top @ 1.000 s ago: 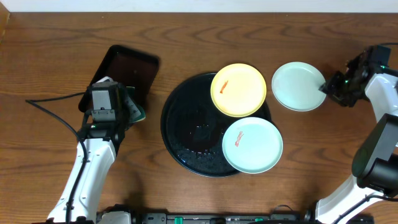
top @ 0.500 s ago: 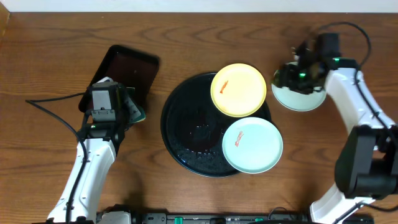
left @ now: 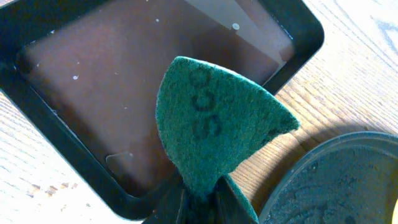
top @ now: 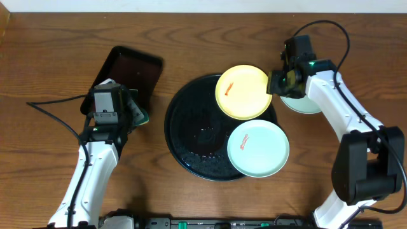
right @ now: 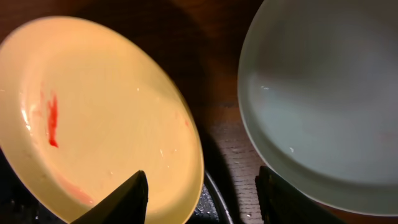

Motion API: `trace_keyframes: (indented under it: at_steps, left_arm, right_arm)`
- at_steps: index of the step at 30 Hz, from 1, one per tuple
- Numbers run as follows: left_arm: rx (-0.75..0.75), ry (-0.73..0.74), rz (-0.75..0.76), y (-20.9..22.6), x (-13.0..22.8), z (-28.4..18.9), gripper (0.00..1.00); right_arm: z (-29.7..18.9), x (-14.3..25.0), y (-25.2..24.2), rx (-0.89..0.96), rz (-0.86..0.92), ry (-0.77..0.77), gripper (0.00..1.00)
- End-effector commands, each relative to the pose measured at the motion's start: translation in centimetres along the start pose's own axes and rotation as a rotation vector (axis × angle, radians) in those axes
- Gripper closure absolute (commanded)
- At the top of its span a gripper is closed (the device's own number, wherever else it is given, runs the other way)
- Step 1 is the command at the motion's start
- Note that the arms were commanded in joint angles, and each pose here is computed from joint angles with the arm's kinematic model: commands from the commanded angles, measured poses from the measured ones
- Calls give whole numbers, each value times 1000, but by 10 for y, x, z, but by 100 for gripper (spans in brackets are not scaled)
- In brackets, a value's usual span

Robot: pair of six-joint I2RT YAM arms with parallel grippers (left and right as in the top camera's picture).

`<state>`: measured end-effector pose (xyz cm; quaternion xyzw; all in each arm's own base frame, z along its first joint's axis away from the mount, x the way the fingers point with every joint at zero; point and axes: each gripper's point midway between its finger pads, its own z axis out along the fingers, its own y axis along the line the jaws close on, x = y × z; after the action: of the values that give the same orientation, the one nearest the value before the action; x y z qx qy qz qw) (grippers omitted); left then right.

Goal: Clean dirty plates on tray and stack at the side
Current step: 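Move the right gripper to the yellow plate's rim and grip it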

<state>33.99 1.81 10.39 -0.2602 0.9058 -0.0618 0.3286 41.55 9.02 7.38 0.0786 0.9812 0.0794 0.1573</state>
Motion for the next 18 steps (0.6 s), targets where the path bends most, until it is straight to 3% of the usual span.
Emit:
trace_keyframes:
  at_steps: [1,7,14,16,18]
  left_arm:
    - [1,-11,-6,1,-3,-2,93]
    - [1,-11,-6,1,-3,-2,93]
    - [0,-10,-6,1,-2,-2,92]
    - [0,-10,-6,1,-3,-2,93]
    - [0,-10,-6,1,-3,-2,93]
  right_arm:
    - [10,7,0,34,13,20,46]
    - [26,21,6,66,-4,65,46]
    - [43,31,7,80,9,104,56]
    - [45,32,7,82,9,107,63]
    - [45,30,8,77,8,99,77]
